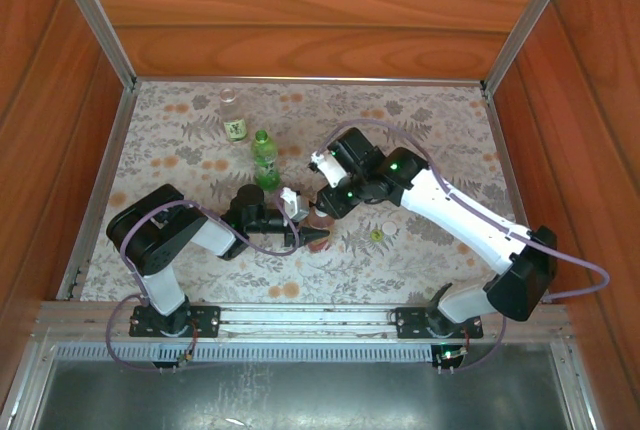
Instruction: Screw on the bottle caps
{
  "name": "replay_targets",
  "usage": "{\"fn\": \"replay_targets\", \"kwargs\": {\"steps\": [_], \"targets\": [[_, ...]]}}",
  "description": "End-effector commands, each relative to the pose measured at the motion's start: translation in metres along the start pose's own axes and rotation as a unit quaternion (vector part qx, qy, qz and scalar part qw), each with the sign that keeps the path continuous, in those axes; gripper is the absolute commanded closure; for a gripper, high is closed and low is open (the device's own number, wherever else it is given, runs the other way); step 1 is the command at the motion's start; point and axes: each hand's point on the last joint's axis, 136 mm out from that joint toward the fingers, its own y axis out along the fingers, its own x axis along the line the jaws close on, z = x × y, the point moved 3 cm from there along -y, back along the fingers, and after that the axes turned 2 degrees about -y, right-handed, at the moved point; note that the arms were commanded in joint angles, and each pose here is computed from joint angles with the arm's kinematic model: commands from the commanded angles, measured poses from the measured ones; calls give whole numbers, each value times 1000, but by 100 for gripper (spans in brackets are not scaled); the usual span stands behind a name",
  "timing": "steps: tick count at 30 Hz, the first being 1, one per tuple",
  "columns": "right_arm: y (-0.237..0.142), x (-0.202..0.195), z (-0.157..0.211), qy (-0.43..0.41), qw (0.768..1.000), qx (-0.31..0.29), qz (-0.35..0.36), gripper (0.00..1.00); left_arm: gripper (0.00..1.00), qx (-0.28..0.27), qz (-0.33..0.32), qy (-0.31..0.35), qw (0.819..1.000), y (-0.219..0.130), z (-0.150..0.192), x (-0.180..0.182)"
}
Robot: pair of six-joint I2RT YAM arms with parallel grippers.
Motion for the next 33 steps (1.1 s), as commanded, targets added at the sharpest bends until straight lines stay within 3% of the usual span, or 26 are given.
{"fn": "replay_targets", "kwargs": {"steps": [1, 7, 15, 24, 33], "targets": [[-5, 2, 4, -12, 999, 25, 19, 54, 41, 24, 3, -27, 999, -2, 13, -2], [2, -1, 6, -22, 996, 65, 59, 55, 41, 24, 3, -27, 999, -2, 13, -2], [7, 2, 3, -33, 995, 71, 62, 67, 41, 25, 3, -27, 999, -3, 14, -2], [-2, 6, -3, -29, 997, 48, 52, 63, 41, 26, 3, -28, 999, -2, 14, -2], [-5, 10, 8, -78, 995, 49, 31, 75, 41, 25, 13, -22, 999, -3, 14, -5]]}}
